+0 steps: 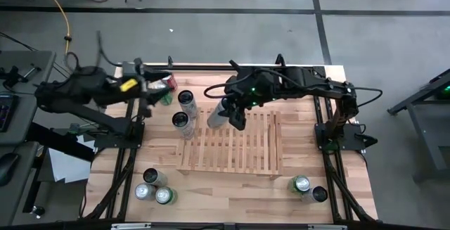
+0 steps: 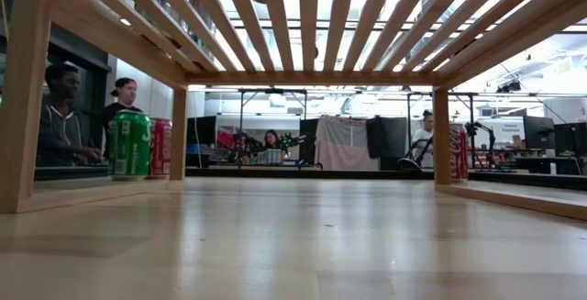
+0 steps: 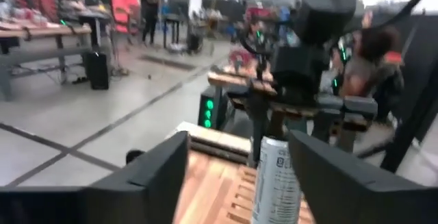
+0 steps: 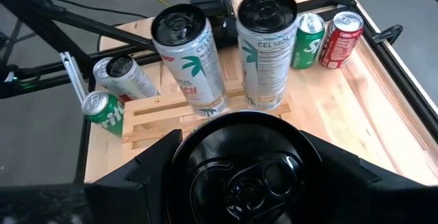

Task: Place canned beverage on shelf
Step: Put the top right white yellow soda can on the shelf

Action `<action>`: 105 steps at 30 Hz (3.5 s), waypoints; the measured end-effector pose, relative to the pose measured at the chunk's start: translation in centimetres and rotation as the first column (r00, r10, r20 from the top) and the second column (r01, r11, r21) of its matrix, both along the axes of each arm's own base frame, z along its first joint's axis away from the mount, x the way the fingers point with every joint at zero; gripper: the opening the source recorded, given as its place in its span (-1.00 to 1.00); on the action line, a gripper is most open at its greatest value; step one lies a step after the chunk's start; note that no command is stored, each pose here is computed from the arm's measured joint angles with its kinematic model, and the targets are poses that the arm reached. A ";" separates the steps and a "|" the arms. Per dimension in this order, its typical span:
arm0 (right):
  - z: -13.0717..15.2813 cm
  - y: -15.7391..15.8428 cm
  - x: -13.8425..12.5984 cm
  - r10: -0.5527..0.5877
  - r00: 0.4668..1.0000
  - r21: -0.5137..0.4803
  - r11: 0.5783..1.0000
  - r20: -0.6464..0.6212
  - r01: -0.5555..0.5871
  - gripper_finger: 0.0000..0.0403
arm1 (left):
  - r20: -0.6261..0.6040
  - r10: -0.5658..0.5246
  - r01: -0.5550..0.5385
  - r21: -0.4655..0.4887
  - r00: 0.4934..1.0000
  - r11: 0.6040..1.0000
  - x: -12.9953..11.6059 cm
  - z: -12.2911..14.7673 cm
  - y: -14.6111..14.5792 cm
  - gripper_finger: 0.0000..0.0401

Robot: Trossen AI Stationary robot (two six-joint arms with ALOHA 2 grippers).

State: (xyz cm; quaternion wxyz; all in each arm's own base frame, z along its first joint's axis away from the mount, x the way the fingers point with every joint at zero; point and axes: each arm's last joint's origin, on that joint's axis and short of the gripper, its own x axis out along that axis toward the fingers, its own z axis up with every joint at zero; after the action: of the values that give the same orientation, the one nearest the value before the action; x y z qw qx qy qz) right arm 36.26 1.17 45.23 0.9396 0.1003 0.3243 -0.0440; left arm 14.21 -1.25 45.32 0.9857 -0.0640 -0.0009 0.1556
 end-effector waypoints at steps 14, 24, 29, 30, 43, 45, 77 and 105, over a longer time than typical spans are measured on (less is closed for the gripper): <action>2.0 0.0 -2.2 0.065 0.996 -0.009 0.998 0.061 -0.065 0.18 | -0.348 -0.240 0.194 -0.163 0.906 0.968 10.1 0.0 1.5 0.70; 3.2 0.0 -3.4 0.064 0.992 -0.017 0.998 0.105 -0.063 0.18 | -0.411 -0.423 0.320 -0.296 0.807 0.900 14.8 -2.9 2.9 0.70; 3.5 0.0 -3.2 0.069 0.987 -0.034 0.997 0.147 -0.064 0.18 | -0.429 -0.474 0.369 -0.307 0.769 0.877 15.8 -3.8 2.9 0.70; 3.6 0.0 -3.1 0.067 0.986 -0.036 0.997 0.152 -0.062 0.18 | -0.432 -0.481 0.376 -0.308 0.763 0.874 16.0 -3.9 2.9 0.70; 3.5 -0.1 -3.1 0.059 0.988 -0.043 0.998 0.142 -0.053 0.18 | -0.447 -0.431 0.331 -0.286 0.784 0.899 16.0 -3.9 3.0 0.16; 3.5 -0.1 -3.1 0.059 0.988 -0.043 0.998 0.143 -0.053 0.18 | -0.447 -0.430 0.331 -0.286 0.784 0.899 16.0 -3.9 3.0 0.14; 4.8 -0.3 -2.9 0.364 0.892 -0.207 0.926 0.267 -0.316 0.91 | -0.182 -0.868 0.634 -0.617 0.461 0.466 13.4 -3.6 4.9 0.14; 3.6 1.0 -1.1 0.429 0.864 -0.140 0.903 0.265 -0.406 0.20 | -0.170 -0.879 0.650 -0.613 0.446 0.449 14.8 -4.3 4.9 0.14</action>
State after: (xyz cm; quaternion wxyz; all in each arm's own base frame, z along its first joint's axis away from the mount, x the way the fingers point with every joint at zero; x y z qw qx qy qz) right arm 35.21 2.18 48.79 0.9671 -0.0043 0.1954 0.1627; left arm 29.01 3.65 41.06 0.8626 -0.2497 0.3034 -0.3187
